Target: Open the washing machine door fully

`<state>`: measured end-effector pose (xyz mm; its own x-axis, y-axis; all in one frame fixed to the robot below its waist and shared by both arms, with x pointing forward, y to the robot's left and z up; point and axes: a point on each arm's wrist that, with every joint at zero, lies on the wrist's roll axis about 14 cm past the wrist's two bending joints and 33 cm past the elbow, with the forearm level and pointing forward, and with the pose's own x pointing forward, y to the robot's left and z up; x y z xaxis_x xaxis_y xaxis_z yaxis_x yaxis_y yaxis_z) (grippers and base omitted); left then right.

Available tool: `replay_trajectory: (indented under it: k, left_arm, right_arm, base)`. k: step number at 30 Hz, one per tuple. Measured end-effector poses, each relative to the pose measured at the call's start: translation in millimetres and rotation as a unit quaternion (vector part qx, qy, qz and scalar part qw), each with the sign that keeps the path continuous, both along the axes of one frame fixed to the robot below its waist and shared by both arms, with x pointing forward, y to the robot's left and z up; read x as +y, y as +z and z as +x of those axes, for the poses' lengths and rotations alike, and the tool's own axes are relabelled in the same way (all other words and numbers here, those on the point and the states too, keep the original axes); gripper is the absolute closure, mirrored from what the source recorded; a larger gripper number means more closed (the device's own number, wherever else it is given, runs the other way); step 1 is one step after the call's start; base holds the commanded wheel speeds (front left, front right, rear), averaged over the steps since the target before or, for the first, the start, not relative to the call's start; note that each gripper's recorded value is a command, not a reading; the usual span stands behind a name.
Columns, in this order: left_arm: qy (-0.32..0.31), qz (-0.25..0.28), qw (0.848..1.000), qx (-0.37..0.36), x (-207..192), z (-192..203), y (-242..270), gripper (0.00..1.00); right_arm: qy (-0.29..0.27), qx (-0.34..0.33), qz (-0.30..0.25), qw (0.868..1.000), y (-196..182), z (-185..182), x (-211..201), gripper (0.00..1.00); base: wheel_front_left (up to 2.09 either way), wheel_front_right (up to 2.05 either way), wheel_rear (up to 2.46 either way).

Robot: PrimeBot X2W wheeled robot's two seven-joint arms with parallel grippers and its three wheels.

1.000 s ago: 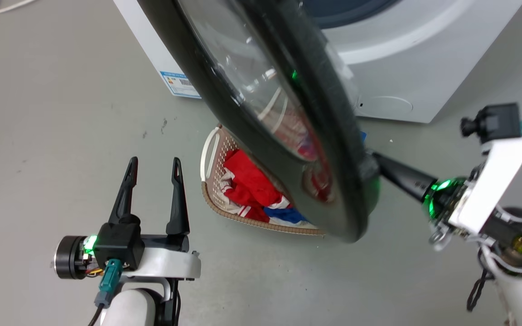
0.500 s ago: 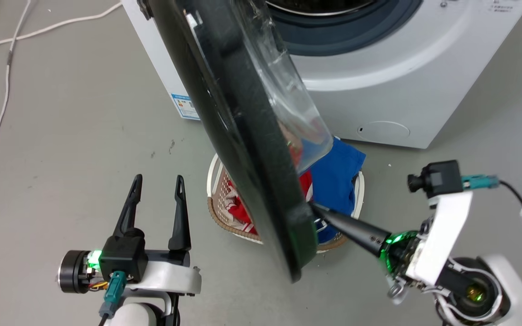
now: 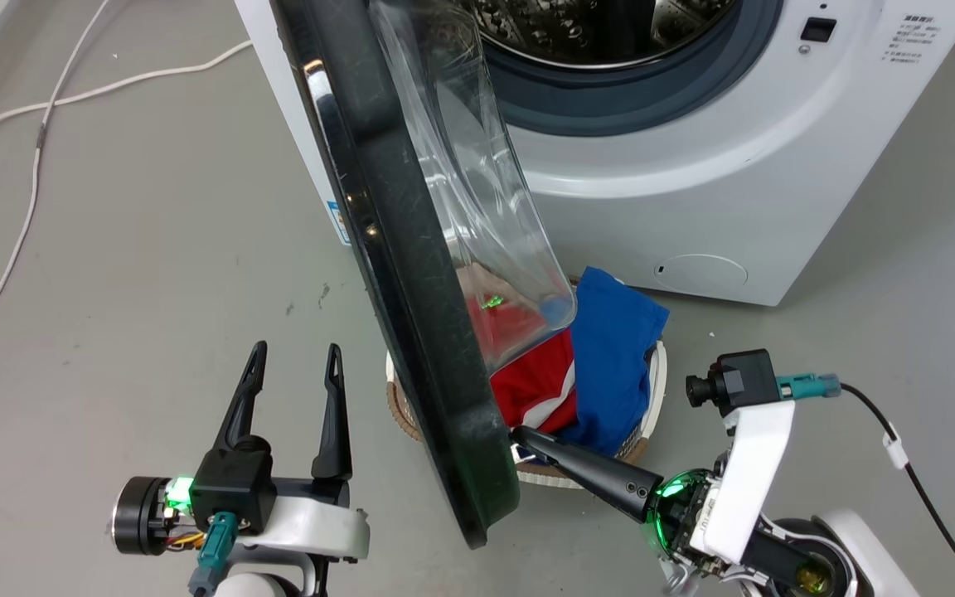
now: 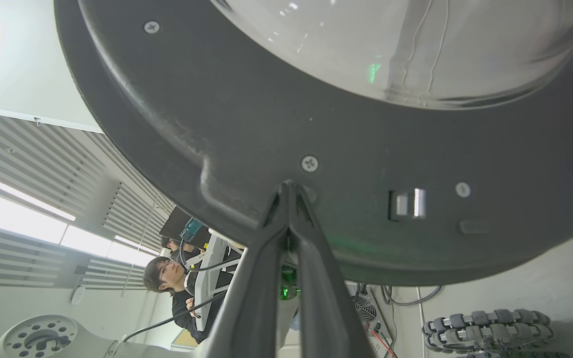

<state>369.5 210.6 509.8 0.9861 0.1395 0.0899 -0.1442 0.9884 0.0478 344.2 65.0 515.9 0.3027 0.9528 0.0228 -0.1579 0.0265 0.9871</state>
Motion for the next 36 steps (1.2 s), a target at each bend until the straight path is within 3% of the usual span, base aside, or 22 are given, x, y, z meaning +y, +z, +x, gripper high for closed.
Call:
replay_trajectory:
  k: [4, 5, 6, 7, 8, 11, 14, 16, 20, 23, 26, 32, 35, 36]
  left_arm:
    - [-0.001, 0.001, 1.000, -0.002, -0.8, -3.4, 1.5, 0.00]
    - [-0.001, 0.002, 1.000, -0.001, -0.7, -4.8, 1.3, 0.00]
    - [-0.001, 0.001, 1.000, -0.002, -1.0, -7.0, 2.0, 0.00]
    - [-0.001, 0.001, 1.000, -0.002, -1.0, -7.0, 2.0, 0.00]
    - [-0.001, 0.001, 1.000, -0.004, -1.0, -8.2, 2.9, 0.00]
    - [-0.001, 0.000, 1.000, -0.006, -1.3, -12.9, 4.2, 0.00]
    - [-0.004, 0.000, 1.000, -0.012, -2.4, -15.7, 7.6, 0.00]
    - [-0.007, 0.001, 1.000, -0.013, -4.1, -18.0, 8.6, 0.00]
    - [-0.014, 0.001, 1.000, -0.019, -7.6, -20.6, 12.1, 0.00]
    - [-0.018, 0.001, 1.000, -0.021, -9.8, -23.6, 12.6, 0.00]
    - [-0.022, 0.000, 0.999, -0.024, -12.1, -25.2, 14.3, 0.00]
    - [-0.027, 0.001, 0.999, -0.031, -14.4, -28.1, 18.3, 0.00]
    - [-0.029, 0.002, 0.999, -0.033, -15.6, -29.0, 19.5, 0.00]
    - [-0.030, 0.002, 0.999, -0.033, -15.8, -29.2, 19.8, 0.00]
  right_arm:
    - [-0.025, -0.004, -0.005, 1.000, 0.0, 3.4, -3.3, 1.00]
    - [-0.043, -0.005, -0.003, 0.999, 1.2, 7.8, -6.5, 0.91]
    - [-0.086, -0.018, -0.006, 0.996, 4.5, 19.7, -16.8, 0.65]
    - [-0.086, -0.018, -0.006, 0.996, 4.5, 19.7, -16.8, 0.27]
    - [-0.106, -0.027, -0.010, 0.994, 6.5, 25.2, -22.6, 0.00]
    - [-0.185, -0.061, -0.021, 0.981, 14.8, 41.3, -45.1, 0.00]
    - [-0.274, -0.110, -0.039, 0.955, 24.9, 56.6, -75.2, 0.00]
    - [-0.339, -0.155, -0.063, 0.926, 31.0, 65.5, -100.4, 0.00]
    - [-0.458, -0.242, -0.098, 0.850, 45.8, 74.7, -150.7, 0.00]
    - [-0.489, -0.291, -0.143, 0.809, 49.5, 74.2, -177.5, 0.00]
    - [-0.545, -0.347, -0.177, 0.743, 75.4, 74.3, -214.9, 0.00]
    - [-0.551, -0.452, -0.284, 0.642, 94.9, 49.1, -232.0, 0.00]
    - [-0.542, -0.477, -0.330, 0.608, 92.9, 39.5, -235.4, 0.00]
    - [-0.544, -0.476, -0.338, 0.603, 91.4, 37.4, -237.7, 0.00]
  base:
    - [0.00, 0.00, 0.00]
    - [0.00, 0.00, 0.00]
    - [0.00, 0.00, 0.00]
    - [0.00, 0.00, 0.00]
    - [0.00, 0.00, 0.00]
    - [0.00, 0.00, 0.00]
    - [0.00, 0.00, 0.00]
    - [0.00, 0.00, 0.00]
    - [0.00, 0.00, 0.00]
    - [0.00, 0.00, 0.00]
    - [0.00, 0.00, 0.00]
    - [0.00, 0.00, 0.00]
    - [0.00, 0.00, 0.00]
    - [0.00, 0.00, 0.00]
